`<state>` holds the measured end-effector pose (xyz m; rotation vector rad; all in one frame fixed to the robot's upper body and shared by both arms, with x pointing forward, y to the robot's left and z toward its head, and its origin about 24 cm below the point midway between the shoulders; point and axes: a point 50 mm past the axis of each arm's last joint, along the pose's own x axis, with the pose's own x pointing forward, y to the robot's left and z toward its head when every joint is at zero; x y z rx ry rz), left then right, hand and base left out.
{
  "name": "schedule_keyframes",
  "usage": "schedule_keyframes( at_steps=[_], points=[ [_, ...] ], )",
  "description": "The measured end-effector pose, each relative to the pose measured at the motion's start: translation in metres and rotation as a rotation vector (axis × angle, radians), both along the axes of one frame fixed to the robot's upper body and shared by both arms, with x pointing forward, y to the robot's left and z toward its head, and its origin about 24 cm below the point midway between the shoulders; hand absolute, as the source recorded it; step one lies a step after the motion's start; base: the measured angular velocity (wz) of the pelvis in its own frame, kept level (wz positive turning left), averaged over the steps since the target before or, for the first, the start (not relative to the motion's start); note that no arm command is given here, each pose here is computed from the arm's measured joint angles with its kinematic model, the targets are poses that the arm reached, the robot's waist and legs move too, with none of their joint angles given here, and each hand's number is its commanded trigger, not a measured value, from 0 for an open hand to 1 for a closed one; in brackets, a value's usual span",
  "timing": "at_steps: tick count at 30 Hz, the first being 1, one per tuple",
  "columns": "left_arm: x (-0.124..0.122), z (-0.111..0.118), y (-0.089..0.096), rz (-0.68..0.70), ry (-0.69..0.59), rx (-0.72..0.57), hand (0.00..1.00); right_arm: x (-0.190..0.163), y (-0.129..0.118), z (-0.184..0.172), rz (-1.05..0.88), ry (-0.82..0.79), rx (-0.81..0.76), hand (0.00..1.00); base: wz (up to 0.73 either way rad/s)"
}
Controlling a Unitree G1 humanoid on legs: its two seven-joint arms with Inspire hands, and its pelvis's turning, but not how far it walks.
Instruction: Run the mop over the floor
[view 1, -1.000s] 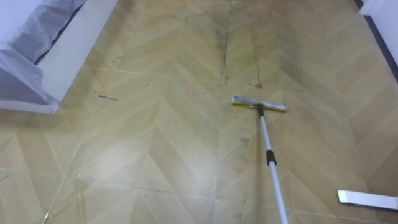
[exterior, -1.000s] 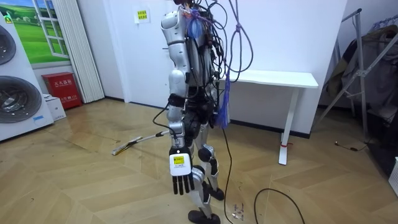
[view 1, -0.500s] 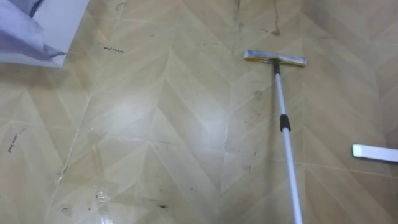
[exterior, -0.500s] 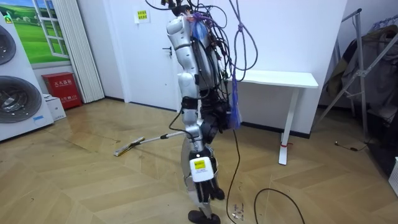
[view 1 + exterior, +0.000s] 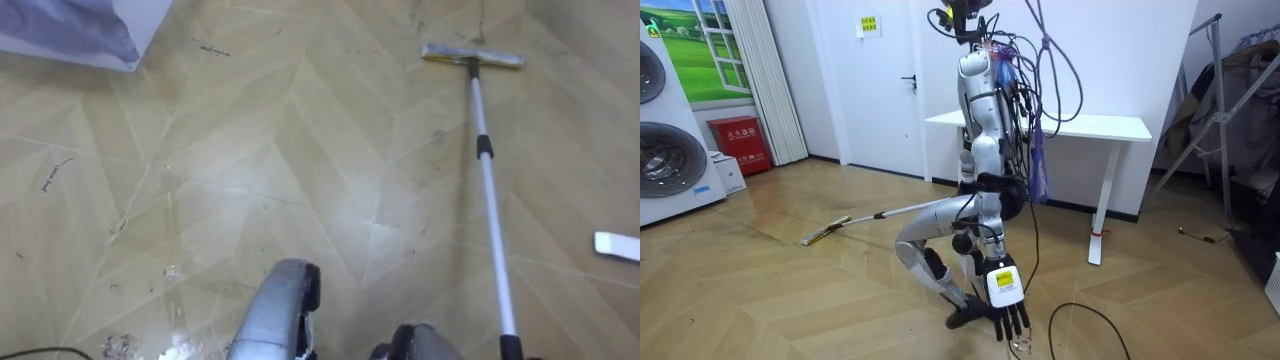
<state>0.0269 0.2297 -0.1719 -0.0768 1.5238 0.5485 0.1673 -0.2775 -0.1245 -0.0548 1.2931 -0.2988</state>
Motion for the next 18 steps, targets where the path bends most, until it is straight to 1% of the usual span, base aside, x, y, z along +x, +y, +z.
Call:
schedule_keyframes(
  at_steps=[1,3,5,6,7,8,10,12,13,14,16,18],
  points=[
    [-0.004,0.000,0.001,0.001,-0.001,-0.008,0.00,-0.004,-0.003,-0.001,-0.016,0.000,0.011,1.00,0.37],
    [-0.003,0.000,0.003,-0.025,-0.008,-0.019,0.00,-0.020,-0.010,-0.004,-0.047,0.027,0.018,1.00,0.36],
    [-0.007,0.000,0.003,-0.070,0.012,-0.054,0.00,-0.053,-0.022,-0.010,-0.075,0.094,0.010,1.00,0.24],
    [-0.008,0.000,0.003,-0.075,0.019,-0.061,0.00,-0.062,-0.024,-0.012,-0.079,0.117,0.005,1.00,0.29],
    [-0.009,0.000,0.003,-0.072,0.030,-0.076,0.00,-0.083,-0.028,-0.015,-0.095,0.166,-0.003,1.00,0.37],
    [-0.006,-0.001,0.002,-0.072,0.022,-0.088,0.00,-0.105,-0.032,-0.017,-0.109,0.216,-0.012,1.00,0.38],
    [-0.002,0.000,0.002,-0.068,0.011,-0.083,0.00,-0.135,-0.033,-0.020,-0.127,0.287,-0.021,1.00,0.24],
    [0.003,0.000,0.002,-0.064,-0.007,-0.070,0.00,-0.158,-0.028,-0.023,-0.142,0.347,-0.013,1.00,0.07],
    [0.008,0.001,0.003,-0.073,-0.022,-0.055,0.00,-0.167,-0.019,-0.027,-0.146,0.378,0.007,1.00,-0.10],
    [0.015,0.001,0.002,-0.081,-0.045,-0.051,0.00,-0.169,-0.011,-0.030,-0.151,0.391,0.022,1.00,-0.11],
    [0.020,0.001,0.000,-0.086,-0.063,-0.054,0.00,-0.169,0.000,-0.034,-0.158,0.395,0.035,1.00,-0.06],
    [0.018,0.001,-0.001,-0.083,-0.059,-0.058,0.00,-0.166,0.006,-0.036,-0.167,0.392,0.038,1.00,-0.25]
  ],
)
